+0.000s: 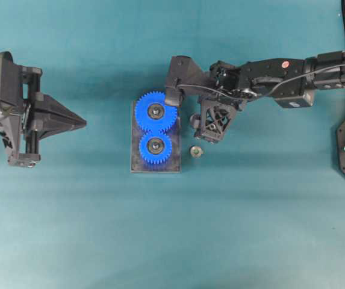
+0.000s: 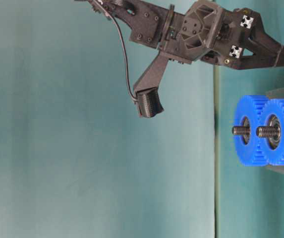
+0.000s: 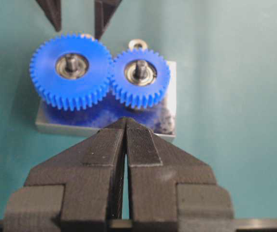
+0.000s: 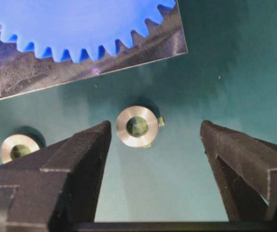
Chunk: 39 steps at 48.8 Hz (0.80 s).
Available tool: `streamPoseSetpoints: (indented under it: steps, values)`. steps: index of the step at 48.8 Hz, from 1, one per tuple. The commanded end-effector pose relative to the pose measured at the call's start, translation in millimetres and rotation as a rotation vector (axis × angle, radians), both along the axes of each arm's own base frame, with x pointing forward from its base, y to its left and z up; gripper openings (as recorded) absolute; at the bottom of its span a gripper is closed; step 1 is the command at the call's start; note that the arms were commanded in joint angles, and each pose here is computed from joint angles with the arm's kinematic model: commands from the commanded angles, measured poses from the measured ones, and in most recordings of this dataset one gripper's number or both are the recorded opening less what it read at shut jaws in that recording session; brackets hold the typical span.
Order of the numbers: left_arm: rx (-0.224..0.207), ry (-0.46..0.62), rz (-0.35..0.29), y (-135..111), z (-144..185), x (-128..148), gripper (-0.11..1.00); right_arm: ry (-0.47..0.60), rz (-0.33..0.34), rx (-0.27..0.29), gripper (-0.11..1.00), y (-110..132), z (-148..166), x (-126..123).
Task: Insert the washer onto the shaft.
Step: 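Lower the open right gripper around the upper washer and close it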
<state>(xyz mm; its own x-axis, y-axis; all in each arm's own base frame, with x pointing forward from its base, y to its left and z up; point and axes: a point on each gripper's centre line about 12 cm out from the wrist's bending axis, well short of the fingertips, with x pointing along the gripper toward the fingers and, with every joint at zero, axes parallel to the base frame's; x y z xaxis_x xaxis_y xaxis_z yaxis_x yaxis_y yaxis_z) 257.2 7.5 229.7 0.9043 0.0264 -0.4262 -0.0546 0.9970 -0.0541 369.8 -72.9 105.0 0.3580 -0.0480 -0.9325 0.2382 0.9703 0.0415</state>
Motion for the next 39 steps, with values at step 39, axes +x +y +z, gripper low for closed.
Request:
streamPoseSetpoints:
  steps: [39]
  values:
    - [0.001, -0.026, 0.001, 1, 7, 4, 0.0, 0.014, 0.015, 0.002, 0.81, 2, -10, 9]
